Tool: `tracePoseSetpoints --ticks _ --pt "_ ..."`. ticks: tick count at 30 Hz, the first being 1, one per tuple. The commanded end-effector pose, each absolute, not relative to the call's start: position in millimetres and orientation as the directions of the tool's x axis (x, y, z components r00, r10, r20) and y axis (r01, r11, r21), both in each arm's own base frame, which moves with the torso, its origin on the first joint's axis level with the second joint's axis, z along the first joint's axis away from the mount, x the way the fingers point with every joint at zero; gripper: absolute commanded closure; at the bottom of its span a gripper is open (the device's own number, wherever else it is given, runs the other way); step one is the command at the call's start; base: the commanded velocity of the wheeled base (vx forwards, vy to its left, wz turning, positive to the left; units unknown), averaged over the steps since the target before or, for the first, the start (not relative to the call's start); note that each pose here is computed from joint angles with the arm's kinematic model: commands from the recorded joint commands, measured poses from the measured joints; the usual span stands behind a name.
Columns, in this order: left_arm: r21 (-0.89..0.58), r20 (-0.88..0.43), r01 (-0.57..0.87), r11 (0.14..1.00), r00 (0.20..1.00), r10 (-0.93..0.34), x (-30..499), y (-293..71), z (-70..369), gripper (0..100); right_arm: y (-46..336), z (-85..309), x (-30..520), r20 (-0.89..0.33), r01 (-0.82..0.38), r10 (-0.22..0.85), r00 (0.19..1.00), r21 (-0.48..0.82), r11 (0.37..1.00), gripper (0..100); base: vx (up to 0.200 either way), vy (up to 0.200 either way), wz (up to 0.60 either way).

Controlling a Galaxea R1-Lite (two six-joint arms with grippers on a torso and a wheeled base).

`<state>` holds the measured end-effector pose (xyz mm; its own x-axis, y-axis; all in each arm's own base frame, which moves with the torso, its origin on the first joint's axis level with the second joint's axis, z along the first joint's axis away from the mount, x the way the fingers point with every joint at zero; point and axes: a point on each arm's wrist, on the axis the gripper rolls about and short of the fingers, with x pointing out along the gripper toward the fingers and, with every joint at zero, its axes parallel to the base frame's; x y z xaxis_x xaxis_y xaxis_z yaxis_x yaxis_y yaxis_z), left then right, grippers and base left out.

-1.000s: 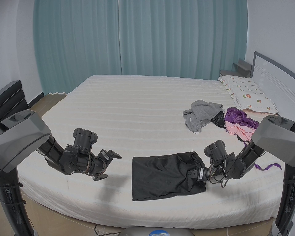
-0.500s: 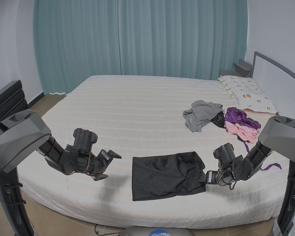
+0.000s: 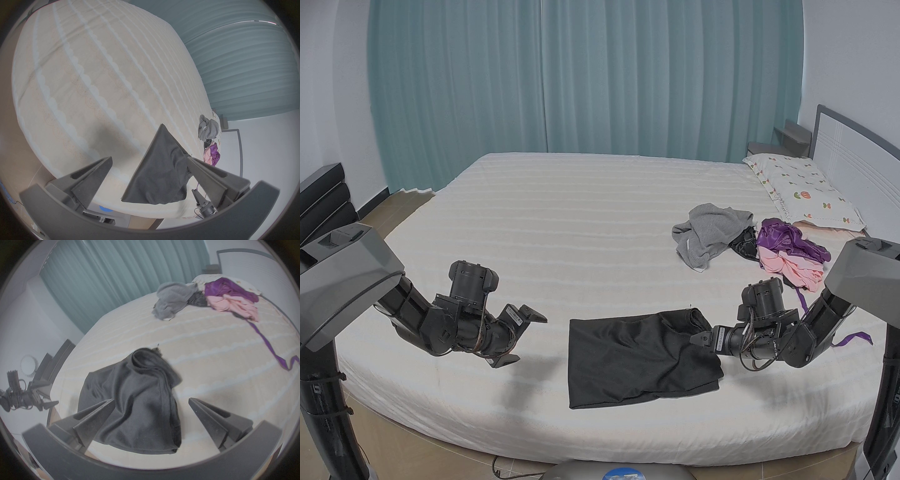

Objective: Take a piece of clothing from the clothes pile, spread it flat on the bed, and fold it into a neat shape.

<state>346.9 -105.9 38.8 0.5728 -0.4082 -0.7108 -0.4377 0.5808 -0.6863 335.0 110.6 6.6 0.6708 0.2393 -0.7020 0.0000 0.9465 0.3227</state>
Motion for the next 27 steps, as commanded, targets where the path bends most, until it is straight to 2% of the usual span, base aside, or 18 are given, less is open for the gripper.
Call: tracePoseSetpoints --ticks 1,13,14,27 --pt "-0.685 -0.713 -0.439 0.581 0.571 -0.408 347.0 -106.1 37.8 0 114.0 -10.7 337.7 -0.728 -0.04 0.27 0.63 0.317 0.948 0 0.0 0.0 0.0" --pt "-0.685 -0.713 -0.439 0.581 0.571 -0.408 347.0 -106.1 37.8 0 96.3 -26.4 318.0 -0.793 -0.047 0.232 0.563 0.249 0.967 0 0.0 0.0 0.0" --pt "-0.685 -0.713 -0.439 0.581 0.571 -0.408 347.0 -106.1 37.8 0 96.3 -27.3 318.0 -0.792 -0.045 0.232 0.564 0.252 0.967 100 0.0 0.0 0.0" --pt "-0.685 -0.713 -0.439 0.581 0.571 -0.408 347.0 -106.1 37.8 0 86.9 -13.0 294.5 -0.801 -0.027 0.226 0.555 0.254 0.967 100 0.0 0.0 0.0"
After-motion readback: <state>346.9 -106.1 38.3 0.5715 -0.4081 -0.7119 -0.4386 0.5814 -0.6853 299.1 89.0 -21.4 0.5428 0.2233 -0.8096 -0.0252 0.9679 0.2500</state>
